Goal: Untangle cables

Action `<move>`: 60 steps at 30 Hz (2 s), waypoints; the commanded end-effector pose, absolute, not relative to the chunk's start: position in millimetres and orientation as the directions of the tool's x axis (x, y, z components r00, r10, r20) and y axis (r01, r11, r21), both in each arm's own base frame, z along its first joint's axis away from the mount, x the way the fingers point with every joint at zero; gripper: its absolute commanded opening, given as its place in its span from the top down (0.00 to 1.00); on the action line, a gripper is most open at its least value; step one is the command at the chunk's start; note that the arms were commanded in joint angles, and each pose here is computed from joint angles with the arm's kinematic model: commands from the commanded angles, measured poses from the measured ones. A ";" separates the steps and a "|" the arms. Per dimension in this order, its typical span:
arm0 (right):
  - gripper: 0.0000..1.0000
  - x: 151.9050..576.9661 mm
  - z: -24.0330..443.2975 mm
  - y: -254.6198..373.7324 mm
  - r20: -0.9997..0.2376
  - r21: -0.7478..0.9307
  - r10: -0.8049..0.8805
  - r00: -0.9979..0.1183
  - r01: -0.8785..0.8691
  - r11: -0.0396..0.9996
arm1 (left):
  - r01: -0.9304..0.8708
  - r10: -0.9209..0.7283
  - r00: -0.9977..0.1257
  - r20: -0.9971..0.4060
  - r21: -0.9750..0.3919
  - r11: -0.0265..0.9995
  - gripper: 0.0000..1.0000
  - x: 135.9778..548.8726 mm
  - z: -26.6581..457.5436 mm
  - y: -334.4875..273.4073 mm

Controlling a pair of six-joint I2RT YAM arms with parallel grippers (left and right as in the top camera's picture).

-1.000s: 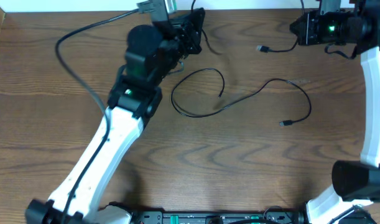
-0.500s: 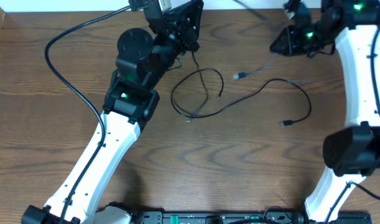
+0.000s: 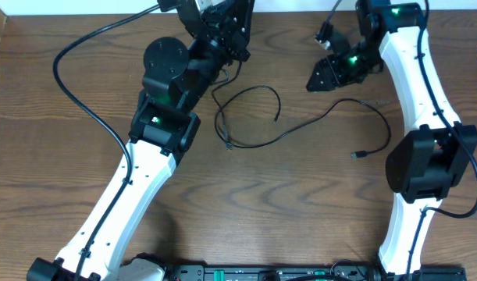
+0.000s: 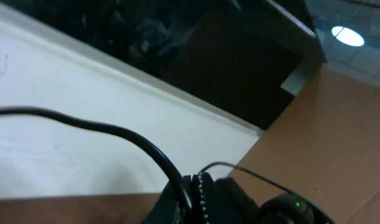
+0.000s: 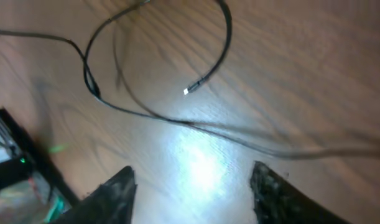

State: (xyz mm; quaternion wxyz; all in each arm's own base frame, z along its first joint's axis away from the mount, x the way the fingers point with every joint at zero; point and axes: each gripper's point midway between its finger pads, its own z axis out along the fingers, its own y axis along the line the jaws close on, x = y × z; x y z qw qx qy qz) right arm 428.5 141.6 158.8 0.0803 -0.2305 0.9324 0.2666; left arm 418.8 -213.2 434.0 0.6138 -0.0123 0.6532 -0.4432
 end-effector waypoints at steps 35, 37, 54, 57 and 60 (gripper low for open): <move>0.99 403.2 264.2 341.4 -0.839 0.399 -0.378 -0.392 -0.915 0.064 | 0.257 -0.725 -0.259 -0.638 -0.769 0.585 0.93 431.9 413.6 -180.9; 0.99 414.3 260.1 334.8 -0.817 0.417 -0.379 -0.434 -0.900 0.131 | 0.241 -0.719 -0.274 -0.639 -0.769 0.592 0.93 432.0 407.6 -181.2; 0.99 482.4 254.0 265.4 -0.743 0.491 -0.247 -0.623 -0.757 0.432 | 0.508 -0.219 -0.742 -0.634 -0.744 0.433 0.93 348.5 345.9 -269.7; 0.99 478.6 257.3 265.8 -0.743 0.509 -0.242 -0.624 -0.762 0.402 | 0.603 -0.090 -0.746 -0.659 -0.727 0.327 0.93 325.8 344.4 -282.8; 0.99 474.6 256.0 265.8 -0.749 0.500 -0.259 -0.611 -0.776 0.385 | 0.665 0.010 -0.734 -0.680 -0.714 0.218 0.92 306.6 342.7 -290.6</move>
